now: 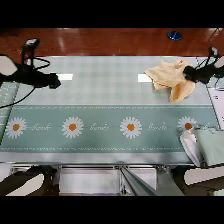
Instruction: Fold the shirts.
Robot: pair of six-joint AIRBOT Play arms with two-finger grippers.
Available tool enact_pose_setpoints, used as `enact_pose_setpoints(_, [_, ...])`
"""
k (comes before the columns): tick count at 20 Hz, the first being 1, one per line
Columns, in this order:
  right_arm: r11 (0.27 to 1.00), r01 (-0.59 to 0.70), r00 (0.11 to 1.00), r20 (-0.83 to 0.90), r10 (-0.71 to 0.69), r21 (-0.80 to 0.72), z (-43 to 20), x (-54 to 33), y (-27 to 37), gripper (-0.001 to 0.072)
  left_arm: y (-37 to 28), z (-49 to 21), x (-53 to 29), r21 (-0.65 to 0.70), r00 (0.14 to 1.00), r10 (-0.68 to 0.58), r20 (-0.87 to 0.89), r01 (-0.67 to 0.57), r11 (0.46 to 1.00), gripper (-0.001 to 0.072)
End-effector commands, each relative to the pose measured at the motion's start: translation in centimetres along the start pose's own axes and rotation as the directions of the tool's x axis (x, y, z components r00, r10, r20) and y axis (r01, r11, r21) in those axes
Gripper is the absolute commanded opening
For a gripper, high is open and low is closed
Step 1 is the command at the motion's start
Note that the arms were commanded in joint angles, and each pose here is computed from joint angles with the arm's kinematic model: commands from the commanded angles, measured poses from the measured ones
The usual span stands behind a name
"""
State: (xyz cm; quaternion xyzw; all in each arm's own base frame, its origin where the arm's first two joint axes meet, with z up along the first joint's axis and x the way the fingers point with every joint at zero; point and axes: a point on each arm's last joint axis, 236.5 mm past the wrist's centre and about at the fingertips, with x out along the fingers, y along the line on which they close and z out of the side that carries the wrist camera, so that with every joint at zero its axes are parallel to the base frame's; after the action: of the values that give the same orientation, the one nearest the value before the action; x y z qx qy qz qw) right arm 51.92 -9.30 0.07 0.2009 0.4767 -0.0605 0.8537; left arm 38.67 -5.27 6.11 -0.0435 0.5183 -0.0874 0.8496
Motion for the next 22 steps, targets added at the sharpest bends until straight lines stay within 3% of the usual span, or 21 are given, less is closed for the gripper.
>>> enact_pose_setpoints(1, [0.961,-0.203,0.944,0.222,0.243,-0.189,6.4,-11.1,9.9,0.0018,-0.7,-3.7,-2.8,-0.109,0.996,-0.087,0.027,0.089,0.99,0.0508])
enact_pose_setpoints(4, [0.895,-0.226,0.831,0.403,0.383,-0.384,8.8,-23.8,18.1,0.0018,-2.1,-8.4,-2.6,-0.144,0.991,-0.136,0.019,0.138,0.98,0.0508])
enact_pose_setpoints(7, [0.821,-0.217,0.675,0.527,0.517,-0.528,8.3,-36.6,24.0,0.0018,-1.3,-11.0,-1.9,-0.127,0.994,-0.108,0.019,0.109,0.986,0.0508])
enact_pose_setpoints(10, [0.76,-0.204,0.536,0.579,0.614,-0.618,6.5,-46.1,27.1,0.0018,-0.9,-11.4,-1.6,-0.148,0.995,-0.102,0.016,0.103,0.984,0.0508])
enact_pose_setpoints(12, [0.719,-0.204,0.495,0.564,0.661,-0.664,4.4,-49.0,28.5,0.0018,-1.4,-10.7,-1.6,-0.162,0.991,-0.124,0.044,0.129,0.978,0.0508])
enact_pose_setpoints(17, [0.525,-0.365,0.635,0.207,0.744,-0.769,-6.1,-45.1,33.5,0.0018,-1.9,-9.5,-1.8,-0.171,0.985,-0.145,0.094,0.16,0.972,0.0508])
enact_pose_setpoints(22, [0.414,-0.614,0.693,-0.207,0.691,-0.672,-20.1,-31.1,40.2,0.0018,1.6,-8.6,-3.0,-0.176,0.991,-0.054,0.12,0.075,0.982,0.0508])
